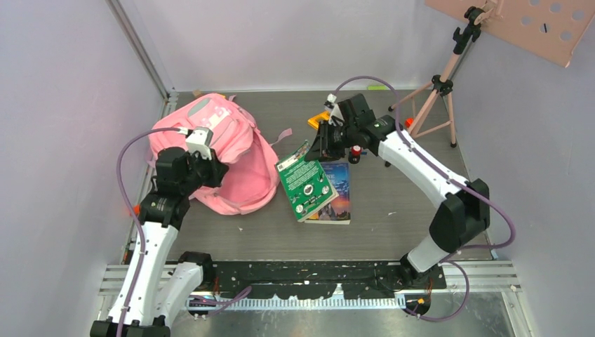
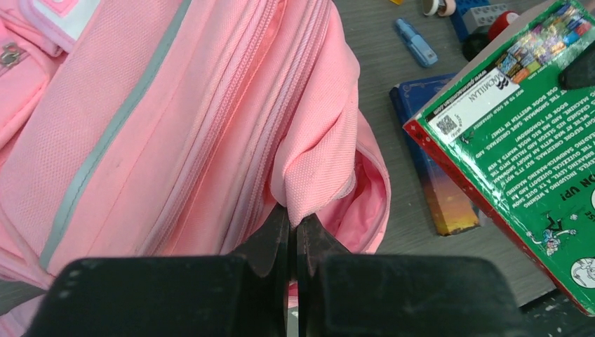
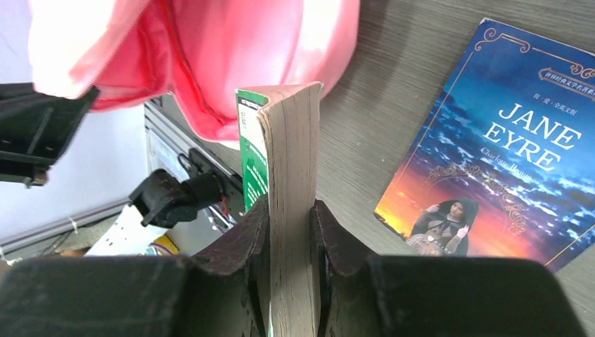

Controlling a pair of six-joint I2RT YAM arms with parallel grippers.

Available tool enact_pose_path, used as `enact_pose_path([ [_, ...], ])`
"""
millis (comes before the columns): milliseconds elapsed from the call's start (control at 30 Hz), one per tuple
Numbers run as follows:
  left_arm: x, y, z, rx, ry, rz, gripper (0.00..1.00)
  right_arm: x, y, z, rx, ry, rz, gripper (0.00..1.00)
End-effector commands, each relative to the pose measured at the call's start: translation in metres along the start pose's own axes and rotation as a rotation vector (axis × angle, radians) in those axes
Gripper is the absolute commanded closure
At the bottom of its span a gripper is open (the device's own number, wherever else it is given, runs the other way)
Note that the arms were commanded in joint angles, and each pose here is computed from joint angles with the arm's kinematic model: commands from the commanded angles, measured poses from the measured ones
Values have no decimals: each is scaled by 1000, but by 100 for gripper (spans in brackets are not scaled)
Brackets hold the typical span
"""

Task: Pack the student bag
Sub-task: Pick up the student bag at the center of the board.

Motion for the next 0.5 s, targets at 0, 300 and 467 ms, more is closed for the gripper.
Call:
enact_pose_path([
  [0, -29, 48, -12, -212, -226, 10, 100, 26, 4, -25, -120, 99, 47, 100],
  [300, -47, 55, -16, -218, -381, 20, 100, 43, 10, 20, -212, 250, 205, 99],
  [467, -52, 55, -18, -210, -424, 14, 100, 49, 8, 57, -208, 280, 272, 100],
])
Point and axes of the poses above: each gripper's point midway between its finger pads, its own z axis out along the fingers, its own x axis along the line the jaws close on, y = z × x, the point moved 7 cm from there along -z, back along the fingers, and after that the axes turned 4 degrees about z, right-handed, at the moved point
